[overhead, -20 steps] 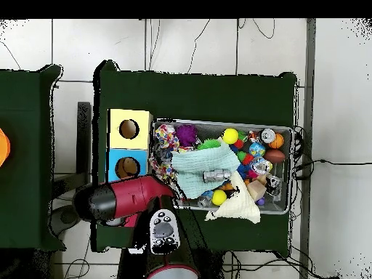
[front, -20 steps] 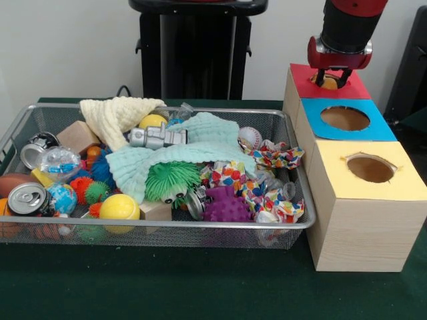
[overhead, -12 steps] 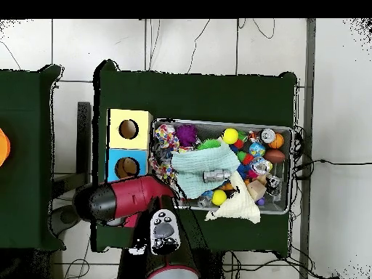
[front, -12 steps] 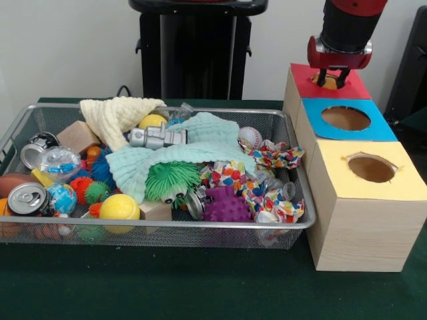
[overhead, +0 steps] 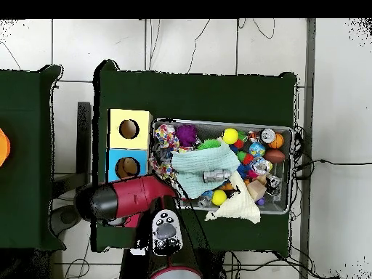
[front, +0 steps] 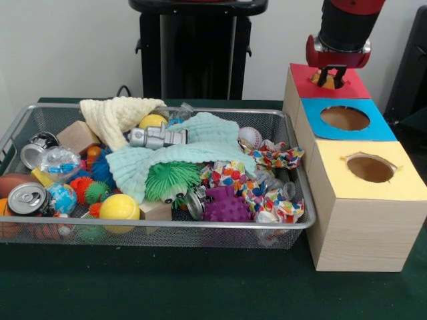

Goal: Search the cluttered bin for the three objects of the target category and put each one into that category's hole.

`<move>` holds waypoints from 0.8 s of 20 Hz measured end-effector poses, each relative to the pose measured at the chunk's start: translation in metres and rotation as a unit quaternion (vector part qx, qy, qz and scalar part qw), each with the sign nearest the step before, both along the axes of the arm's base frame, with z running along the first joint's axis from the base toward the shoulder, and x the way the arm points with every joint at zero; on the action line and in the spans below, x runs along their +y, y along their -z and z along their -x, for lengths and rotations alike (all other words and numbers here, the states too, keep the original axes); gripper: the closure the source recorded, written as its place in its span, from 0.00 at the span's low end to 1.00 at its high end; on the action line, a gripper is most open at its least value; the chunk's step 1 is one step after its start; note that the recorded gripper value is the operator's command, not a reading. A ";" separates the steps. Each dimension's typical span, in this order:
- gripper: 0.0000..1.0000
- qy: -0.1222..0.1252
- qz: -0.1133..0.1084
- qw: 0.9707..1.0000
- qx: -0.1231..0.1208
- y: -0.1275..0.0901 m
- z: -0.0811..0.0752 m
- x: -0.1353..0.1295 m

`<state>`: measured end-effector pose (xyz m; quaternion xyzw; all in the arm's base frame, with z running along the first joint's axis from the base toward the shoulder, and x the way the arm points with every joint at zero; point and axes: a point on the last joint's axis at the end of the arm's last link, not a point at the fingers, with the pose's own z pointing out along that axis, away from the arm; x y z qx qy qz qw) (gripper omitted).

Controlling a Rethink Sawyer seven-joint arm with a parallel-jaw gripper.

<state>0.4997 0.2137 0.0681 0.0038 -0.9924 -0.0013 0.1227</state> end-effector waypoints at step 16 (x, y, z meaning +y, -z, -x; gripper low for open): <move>1.00 0.000 0.001 1.000 -0.003 -0.010 -0.001 0.000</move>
